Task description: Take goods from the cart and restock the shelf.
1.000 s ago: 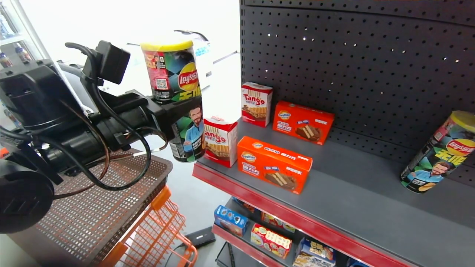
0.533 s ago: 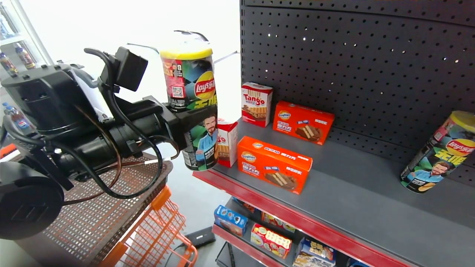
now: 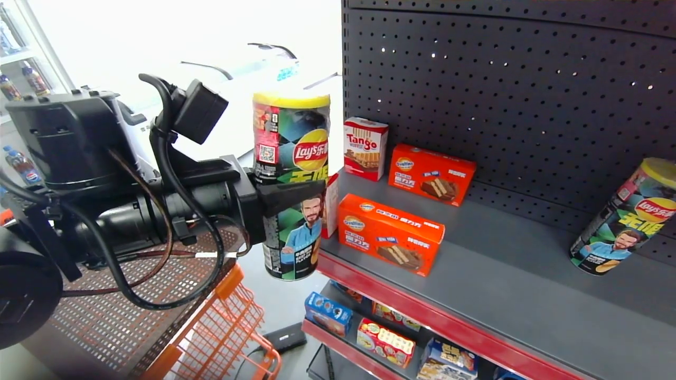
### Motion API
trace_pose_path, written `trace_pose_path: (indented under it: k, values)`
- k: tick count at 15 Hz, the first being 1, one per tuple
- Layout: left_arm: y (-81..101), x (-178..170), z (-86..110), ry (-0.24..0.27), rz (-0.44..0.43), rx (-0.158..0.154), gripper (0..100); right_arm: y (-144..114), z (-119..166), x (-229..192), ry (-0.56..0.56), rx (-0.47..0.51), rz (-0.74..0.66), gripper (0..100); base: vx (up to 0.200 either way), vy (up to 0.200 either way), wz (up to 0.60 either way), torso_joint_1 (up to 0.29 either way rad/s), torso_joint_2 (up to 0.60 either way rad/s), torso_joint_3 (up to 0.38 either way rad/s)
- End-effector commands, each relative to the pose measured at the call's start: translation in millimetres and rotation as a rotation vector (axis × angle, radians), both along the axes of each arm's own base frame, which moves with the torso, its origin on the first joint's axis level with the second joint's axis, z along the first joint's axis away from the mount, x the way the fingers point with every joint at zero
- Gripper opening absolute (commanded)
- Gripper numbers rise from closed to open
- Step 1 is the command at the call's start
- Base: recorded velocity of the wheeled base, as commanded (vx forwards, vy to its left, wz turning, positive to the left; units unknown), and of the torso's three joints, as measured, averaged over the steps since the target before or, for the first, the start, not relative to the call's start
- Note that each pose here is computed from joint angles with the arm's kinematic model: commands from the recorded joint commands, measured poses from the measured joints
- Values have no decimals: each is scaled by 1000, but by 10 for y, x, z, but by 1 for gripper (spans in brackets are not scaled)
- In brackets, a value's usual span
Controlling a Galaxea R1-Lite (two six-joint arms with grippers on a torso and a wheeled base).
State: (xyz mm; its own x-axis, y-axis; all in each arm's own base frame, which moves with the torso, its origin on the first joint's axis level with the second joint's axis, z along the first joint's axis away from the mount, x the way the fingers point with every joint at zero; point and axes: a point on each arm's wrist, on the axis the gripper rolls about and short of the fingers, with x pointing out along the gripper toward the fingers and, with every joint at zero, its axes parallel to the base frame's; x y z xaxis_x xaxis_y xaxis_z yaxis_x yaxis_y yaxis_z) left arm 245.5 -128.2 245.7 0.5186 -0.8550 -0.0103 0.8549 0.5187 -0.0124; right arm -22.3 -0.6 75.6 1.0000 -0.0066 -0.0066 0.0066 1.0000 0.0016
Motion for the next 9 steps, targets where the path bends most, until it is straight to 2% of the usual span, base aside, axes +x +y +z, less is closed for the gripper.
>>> trace_pose_path:
  k: [1,4,9]
  values:
    - [-3,-8,43,-26,-21,-13,0,0,0,1,1,-2,4,100,0,0,0,0,0,0]
    - [-5,-21,71,-60,-79,-28,0,1,0,1,1,-2,5,100,0,0,0,0,0,0]
    - [-4,-33,61,-65,-125,-29,0,1,0,1,1,0,5,100,0,0,0,0,0,0]
